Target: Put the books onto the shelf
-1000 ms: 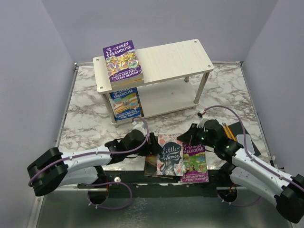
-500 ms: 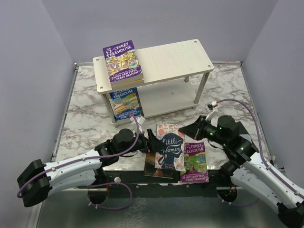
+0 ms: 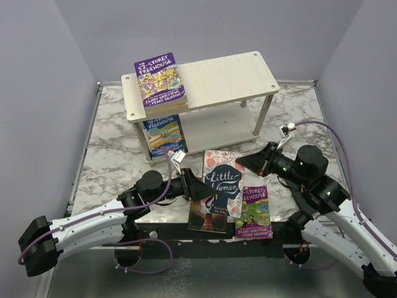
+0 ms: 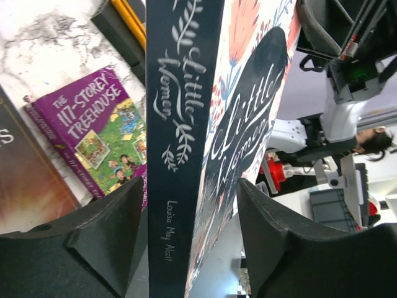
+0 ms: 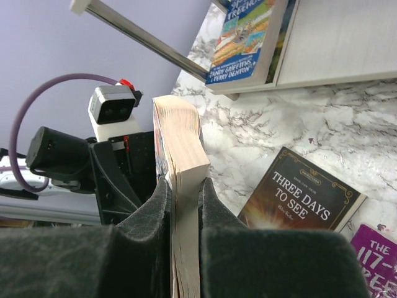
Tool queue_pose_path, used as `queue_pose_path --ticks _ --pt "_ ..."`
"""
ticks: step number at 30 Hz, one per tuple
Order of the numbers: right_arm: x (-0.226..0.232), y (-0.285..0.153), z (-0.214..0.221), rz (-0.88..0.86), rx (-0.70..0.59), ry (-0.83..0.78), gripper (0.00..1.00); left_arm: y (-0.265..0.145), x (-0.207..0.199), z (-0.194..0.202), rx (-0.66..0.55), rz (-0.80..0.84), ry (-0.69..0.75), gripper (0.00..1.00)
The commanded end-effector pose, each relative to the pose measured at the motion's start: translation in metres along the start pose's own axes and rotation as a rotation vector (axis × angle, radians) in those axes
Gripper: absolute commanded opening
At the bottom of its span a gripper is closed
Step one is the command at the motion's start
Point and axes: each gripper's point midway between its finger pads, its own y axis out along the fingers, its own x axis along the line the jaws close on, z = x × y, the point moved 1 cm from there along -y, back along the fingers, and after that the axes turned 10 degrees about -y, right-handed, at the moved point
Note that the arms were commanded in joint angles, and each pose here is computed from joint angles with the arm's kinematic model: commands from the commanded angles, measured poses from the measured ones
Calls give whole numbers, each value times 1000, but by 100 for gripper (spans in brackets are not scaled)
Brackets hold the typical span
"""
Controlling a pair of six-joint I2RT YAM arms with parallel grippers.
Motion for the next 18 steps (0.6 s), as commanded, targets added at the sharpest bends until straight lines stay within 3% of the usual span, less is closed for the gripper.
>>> queue_pose_path --ticks 1,6,11,13,15,18 --pt "32 -9 -32 -97 -81 0 1 -7 -26 3 21 127 -5 61" --pt "41 -10 -39 -131 -99 0 1 -11 -38 3 21 181 -4 49" --pt "46 -9 -45 -145 -110 -2 1 -14 -49 2 23 221 -3 32" --pt "48 -9 -47 -150 -115 -2 1 -15 -52 2 25 232 2 20" --pt "49 -10 -48 -153 -114 -3 1 -16 -54 1 20 239 2 1" --pt "48 -11 -46 -150 -110 -9 1 -19 -59 -1 6 256 8 0"
